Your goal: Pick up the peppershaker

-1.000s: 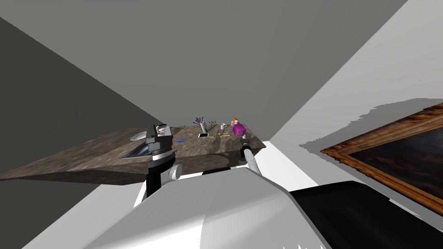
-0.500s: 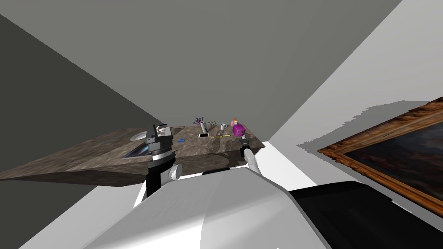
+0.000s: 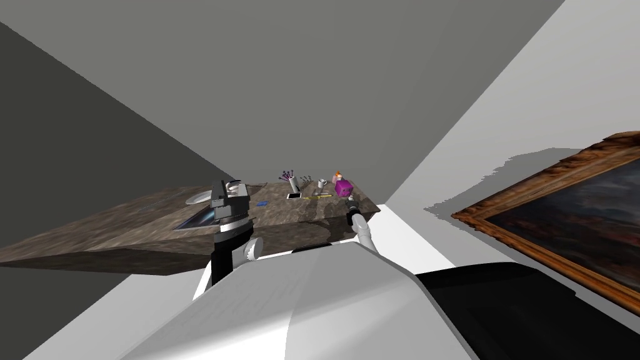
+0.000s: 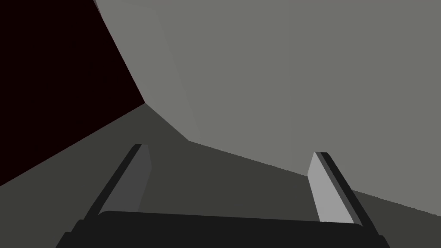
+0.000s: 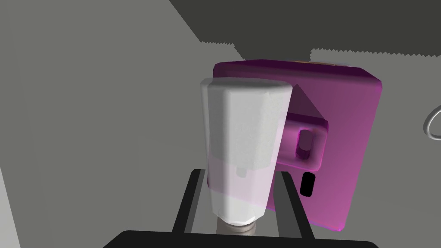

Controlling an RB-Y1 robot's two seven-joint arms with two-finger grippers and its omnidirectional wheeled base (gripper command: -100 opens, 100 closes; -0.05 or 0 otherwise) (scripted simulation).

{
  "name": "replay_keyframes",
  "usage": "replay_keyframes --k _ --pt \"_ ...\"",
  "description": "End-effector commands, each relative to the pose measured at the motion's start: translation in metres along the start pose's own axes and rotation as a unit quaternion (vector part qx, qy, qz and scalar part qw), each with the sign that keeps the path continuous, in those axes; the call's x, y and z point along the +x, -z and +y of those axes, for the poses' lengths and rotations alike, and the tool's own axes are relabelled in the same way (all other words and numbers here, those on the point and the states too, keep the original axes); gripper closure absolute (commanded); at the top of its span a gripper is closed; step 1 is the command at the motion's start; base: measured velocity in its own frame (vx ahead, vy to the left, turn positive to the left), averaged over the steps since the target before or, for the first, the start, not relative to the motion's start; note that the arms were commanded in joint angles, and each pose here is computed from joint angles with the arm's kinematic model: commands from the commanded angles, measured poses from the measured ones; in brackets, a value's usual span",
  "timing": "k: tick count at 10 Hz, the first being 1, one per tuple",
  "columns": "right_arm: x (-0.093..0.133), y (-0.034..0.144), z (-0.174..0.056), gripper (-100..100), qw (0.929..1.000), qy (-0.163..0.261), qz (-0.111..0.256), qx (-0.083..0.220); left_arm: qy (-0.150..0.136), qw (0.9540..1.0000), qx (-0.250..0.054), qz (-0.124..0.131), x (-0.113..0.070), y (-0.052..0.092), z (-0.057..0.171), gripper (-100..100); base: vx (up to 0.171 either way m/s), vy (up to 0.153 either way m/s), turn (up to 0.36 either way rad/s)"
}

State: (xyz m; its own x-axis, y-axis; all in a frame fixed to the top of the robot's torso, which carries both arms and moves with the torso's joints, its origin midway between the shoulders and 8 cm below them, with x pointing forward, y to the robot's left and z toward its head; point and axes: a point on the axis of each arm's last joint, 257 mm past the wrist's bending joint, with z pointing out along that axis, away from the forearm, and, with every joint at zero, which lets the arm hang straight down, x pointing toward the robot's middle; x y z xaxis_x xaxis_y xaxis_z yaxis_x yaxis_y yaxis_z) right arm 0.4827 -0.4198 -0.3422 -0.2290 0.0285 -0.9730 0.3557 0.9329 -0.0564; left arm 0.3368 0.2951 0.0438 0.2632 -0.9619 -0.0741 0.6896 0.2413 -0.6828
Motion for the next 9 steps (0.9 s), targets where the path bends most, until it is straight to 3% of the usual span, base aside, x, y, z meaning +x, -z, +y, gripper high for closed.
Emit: replay_keyframes --k 1,3,5,8,9 --pt "0.003 0.001 0.001 100 1.0 -0.002 0.004 -0.001 0.0 1.0 0.0 0.0 0.0 0.0 0.0 0 0.0 0.0 0.0" --pt "0.003 0.001 0.001 100 0.9998 0.02 0.005 -0.001 0.0 1.0 0.0 0.0 0.0 0.0 0.0 0 0.0 0.0 0.0" --pt "0.006 -0.008 0.012 100 0.9997 -0.005 0.013 -0.018 0.0 1.0 0.0 0.0 0.0 0.0 0.0 0 -0.021 0.028 -0.097" --pt "0.006 -0.008 0.012 100 0.9995 0.022 0.013 -0.019 0.0 1.0 0.0 0.0 0.0 0.0 0.0 0 -0.004 0.004 -0.002" --pt "0.004 -0.016 0.023 100 0.9992 0.011 0.013 -0.036 0.0 1.0 0.0 0.0 0.0 0.0 0.0 0 -0.016 0.017 -0.135"
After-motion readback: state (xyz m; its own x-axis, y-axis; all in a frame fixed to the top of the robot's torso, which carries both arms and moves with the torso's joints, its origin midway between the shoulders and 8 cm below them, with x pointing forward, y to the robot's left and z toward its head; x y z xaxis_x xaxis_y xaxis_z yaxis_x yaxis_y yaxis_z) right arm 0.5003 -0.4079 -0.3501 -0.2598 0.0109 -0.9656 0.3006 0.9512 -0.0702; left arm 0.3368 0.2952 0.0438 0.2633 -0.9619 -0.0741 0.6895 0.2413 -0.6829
